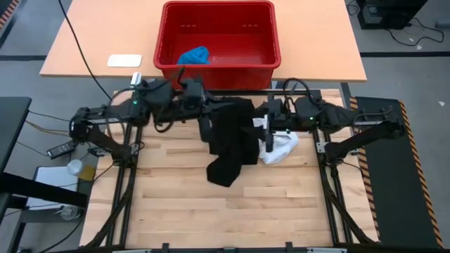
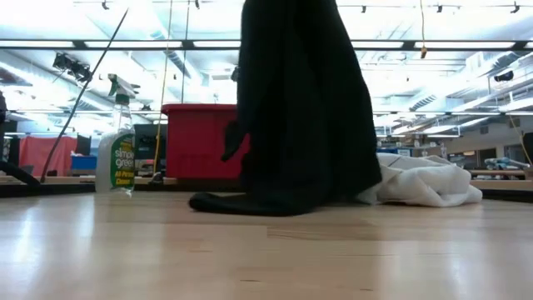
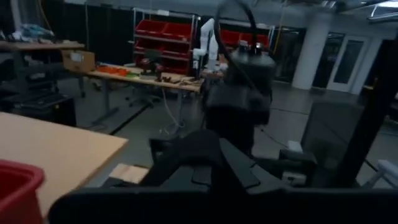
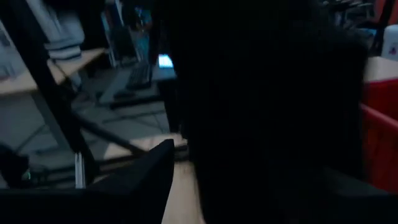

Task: Fold laundry
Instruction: Fold the black shirt

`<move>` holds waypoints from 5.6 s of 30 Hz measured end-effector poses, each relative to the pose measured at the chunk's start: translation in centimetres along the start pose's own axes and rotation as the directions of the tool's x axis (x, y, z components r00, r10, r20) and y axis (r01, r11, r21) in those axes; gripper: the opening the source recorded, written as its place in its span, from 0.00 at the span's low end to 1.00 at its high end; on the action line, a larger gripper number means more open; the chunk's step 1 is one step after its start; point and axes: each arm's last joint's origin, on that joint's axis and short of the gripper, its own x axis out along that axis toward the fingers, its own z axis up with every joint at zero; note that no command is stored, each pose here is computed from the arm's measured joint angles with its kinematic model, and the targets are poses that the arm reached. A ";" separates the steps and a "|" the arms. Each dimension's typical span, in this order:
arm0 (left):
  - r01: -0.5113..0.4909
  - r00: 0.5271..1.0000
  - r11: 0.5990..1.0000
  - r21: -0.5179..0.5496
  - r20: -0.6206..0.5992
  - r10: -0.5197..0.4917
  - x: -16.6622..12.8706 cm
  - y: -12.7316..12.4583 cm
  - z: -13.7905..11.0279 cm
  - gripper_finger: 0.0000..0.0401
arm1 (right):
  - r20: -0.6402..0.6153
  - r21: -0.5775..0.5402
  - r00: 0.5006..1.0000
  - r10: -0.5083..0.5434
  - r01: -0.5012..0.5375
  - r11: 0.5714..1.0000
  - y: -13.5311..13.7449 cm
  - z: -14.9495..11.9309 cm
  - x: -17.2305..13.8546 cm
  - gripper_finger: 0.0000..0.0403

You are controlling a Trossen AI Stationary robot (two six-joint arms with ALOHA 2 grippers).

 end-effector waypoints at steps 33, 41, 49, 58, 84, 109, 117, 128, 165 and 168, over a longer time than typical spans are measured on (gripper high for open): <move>0.159 0.945 0.974 -0.161 -0.261 -0.198 -3.5 -0.6 2.1 0.03 | -0.074 -0.237 0.997 -0.033 0.015 0.971 3.1 -2.1 1.3 0.53; 0.171 0.952 0.975 -0.141 -0.230 -0.201 -3.4 -0.6 2.4 0.03 | 0.011 -0.269 0.991 -0.131 0.130 0.954 3.5 -1.6 1.4 0.52; 0.203 0.965 0.973 -0.108 -0.147 -0.217 -3.3 -0.7 3.2 0.03 | -0.023 -0.319 0.985 -0.172 0.156 0.935 3.2 -2.8 3.6 0.49; 0.191 0.944 0.973 -0.126 -0.247 -0.218 -3.5 -0.7 2.2 0.03 | 0.012 -0.355 0.984 -0.175 0.168 0.920 2.9 -2.4 3.8 0.04; -0.219 0.784 0.971 0.091 -0.577 0.231 1.8 -4.0 -7.1 0.60 | -0.526 0.001 0.851 0.008 -0.009 1.000 0.7 0.5 4.3 0.02; -0.206 0.765 0.886 0.417 -0.496 0.411 5.4 -3.8 -9.9 0.19 | -0.418 0.134 0.859 0.295 -0.262 0.956 2.1 2.6 2.5 0.03; -0.217 0.801 0.912 0.347 -0.471 0.370 4.0 -3.7 -7.8 0.02 | -0.407 0.074 0.873 0.268 -0.261 0.963 2.0 2.7 2.6 0.12; -0.252 0.853 0.942 0.220 -0.410 0.324 -1.8 -4.1 -3.1 0.01 | -0.269 0.012 0.951 0.151 -0.154 0.988 0.1 5.5 -1.9 0.44; 0.317 0.936 0.948 -0.022 0.171 -0.309 -9.2 -2.1 8.2 0.02 | -0.229 -0.168 0.960 0.158 -0.199 0.966 1.6 3.2 6.1 0.47; 0.355 0.923 0.934 -0.031 0.167 -0.346 -9.4 -2.2 8.3 0.02 | -0.241 -0.191 0.958 0.157 -0.206 0.960 2.0 2.9 6.4 0.47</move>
